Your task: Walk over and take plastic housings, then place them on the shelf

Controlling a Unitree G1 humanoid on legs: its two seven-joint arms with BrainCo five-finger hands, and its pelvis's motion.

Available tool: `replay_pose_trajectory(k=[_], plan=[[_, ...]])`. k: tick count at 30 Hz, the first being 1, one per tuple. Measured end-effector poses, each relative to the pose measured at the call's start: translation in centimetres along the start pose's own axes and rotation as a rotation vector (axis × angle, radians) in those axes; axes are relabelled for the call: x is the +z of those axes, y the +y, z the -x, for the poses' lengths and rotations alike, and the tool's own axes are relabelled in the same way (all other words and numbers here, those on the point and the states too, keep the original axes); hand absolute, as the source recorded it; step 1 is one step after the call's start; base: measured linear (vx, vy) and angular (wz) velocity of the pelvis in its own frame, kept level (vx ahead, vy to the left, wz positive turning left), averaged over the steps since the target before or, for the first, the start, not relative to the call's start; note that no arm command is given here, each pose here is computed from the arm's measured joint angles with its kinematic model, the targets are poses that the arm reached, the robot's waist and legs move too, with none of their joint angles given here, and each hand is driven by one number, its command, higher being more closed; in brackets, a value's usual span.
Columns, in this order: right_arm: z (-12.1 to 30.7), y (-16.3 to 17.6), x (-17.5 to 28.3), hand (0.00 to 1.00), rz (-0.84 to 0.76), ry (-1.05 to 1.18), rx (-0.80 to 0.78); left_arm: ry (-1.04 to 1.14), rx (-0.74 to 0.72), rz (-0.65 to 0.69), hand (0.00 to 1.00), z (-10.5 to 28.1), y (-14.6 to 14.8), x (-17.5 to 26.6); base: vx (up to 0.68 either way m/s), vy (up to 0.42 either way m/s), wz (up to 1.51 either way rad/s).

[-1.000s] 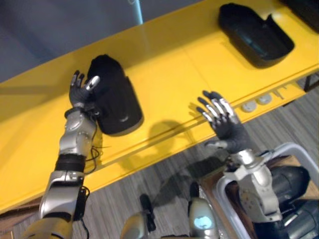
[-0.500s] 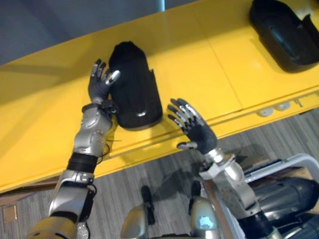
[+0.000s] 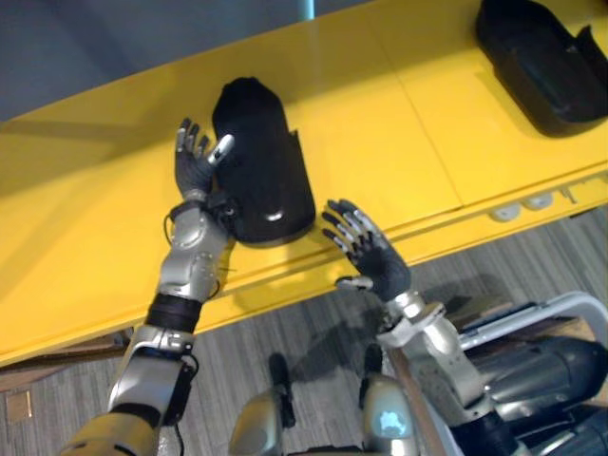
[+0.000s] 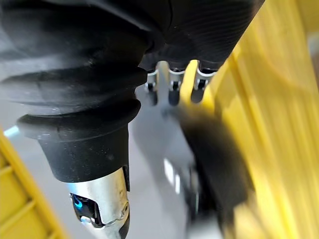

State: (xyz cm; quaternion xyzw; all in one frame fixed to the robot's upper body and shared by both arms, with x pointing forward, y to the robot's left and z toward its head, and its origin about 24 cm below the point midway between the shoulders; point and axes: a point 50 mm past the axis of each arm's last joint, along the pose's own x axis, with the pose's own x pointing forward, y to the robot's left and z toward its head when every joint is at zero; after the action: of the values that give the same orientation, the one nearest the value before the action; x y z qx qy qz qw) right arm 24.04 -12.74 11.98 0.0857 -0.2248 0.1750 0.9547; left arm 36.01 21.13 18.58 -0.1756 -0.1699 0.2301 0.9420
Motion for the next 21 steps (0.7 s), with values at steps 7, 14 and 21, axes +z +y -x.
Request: replay_pose_trajectory(k=[7,14,21], plan=[[0.0,-3.4,5.9,0.00,0.198,-0.293,-0.152,-0.273,0.262,0.037,0.00,-2.7,3.9,6.8,0.00,0.001,-0.03],[-0.8,-2.9,6.5,0.00,0.202,-0.312,-0.004,-0.425,0.141,0.044,0.00,-0.2,4.7,8.9,0.04,0.009,0.02],[-1.9,1.1,3.9,0.00,0.040,-0.184,0.182,-0.356,-0.046,-0.082,0.00,9.1,7.9,5.3,0.04,-0.002,0.32]])
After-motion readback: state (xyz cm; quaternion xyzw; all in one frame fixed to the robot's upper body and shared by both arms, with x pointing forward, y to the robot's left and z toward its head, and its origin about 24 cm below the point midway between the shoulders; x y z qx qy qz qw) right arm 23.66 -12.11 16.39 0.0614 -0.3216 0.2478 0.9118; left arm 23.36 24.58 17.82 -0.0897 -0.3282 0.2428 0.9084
